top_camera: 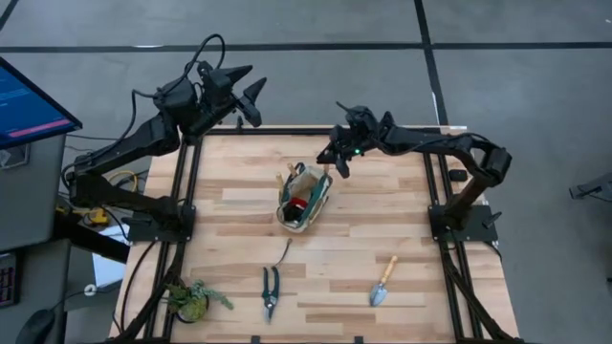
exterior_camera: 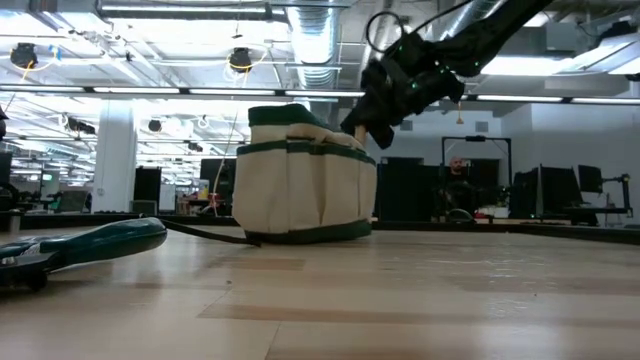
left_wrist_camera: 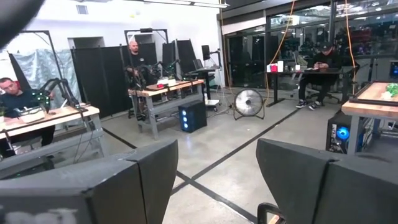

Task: Pick & Place Garden tools in Gardening bag
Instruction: Put the top brown trowel into the white gardening bag

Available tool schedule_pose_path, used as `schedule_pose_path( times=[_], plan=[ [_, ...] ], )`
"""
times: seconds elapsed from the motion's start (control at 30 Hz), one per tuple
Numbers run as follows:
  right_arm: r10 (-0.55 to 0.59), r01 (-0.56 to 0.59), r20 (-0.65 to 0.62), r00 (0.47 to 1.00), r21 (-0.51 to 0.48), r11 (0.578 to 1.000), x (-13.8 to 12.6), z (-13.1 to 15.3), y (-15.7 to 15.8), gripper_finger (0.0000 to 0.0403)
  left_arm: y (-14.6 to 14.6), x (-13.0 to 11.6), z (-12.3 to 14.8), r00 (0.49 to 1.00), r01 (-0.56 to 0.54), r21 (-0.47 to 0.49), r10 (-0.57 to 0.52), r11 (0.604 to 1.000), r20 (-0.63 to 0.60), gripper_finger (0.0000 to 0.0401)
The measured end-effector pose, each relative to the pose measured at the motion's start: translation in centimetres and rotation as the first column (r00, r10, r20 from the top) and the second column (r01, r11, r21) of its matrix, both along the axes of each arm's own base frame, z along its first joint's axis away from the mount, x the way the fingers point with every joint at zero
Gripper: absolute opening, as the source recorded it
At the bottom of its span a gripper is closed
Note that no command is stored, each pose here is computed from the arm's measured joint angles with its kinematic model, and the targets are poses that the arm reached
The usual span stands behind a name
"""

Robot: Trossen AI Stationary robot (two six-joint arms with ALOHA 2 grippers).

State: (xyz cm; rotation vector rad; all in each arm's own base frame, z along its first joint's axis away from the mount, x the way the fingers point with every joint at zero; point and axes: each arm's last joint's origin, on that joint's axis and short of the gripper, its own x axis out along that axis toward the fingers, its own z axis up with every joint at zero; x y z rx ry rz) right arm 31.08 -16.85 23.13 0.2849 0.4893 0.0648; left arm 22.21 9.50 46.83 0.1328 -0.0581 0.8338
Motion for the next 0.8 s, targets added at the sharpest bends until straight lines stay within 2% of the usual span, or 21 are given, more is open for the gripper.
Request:
schedule_pose_path(
  times=[0.27,0.5,0.63,0.8],
  plan=[
    [0.024,-0.034,-0.070,0.997,-0.144,0.989,0.8,-2.5,-0.4,0.0052,0.0,0.0,0.0,1.000,0.000,0.001,0.000,1.000,-0.001,0.0207],
    [-0.029,0.006,-0.068,0.997,-0.314,0.949,-0.5,-1.0,-1.7,0.0052,0.0,0.0,0.0,1.000,-0.017,0.008,0.017,1.000,-0.009,0.0204],
    [-0.047,0.030,-0.041,0.998,-0.329,0.944,-1.1,-0.1,-2.2,0.0052,0.1,-0.1,0.0,0.999,-0.030,0.016,0.031,0.999,-0.020,0.0204],
    [-0.027,0.013,-0.052,0.998,-0.262,0.965,-1.1,-0.9,-2.5,0.0052,0.1,-0.1,0.0,0.999,-0.032,0.017,0.032,0.999,-0.020,0.0204]
  ],
)
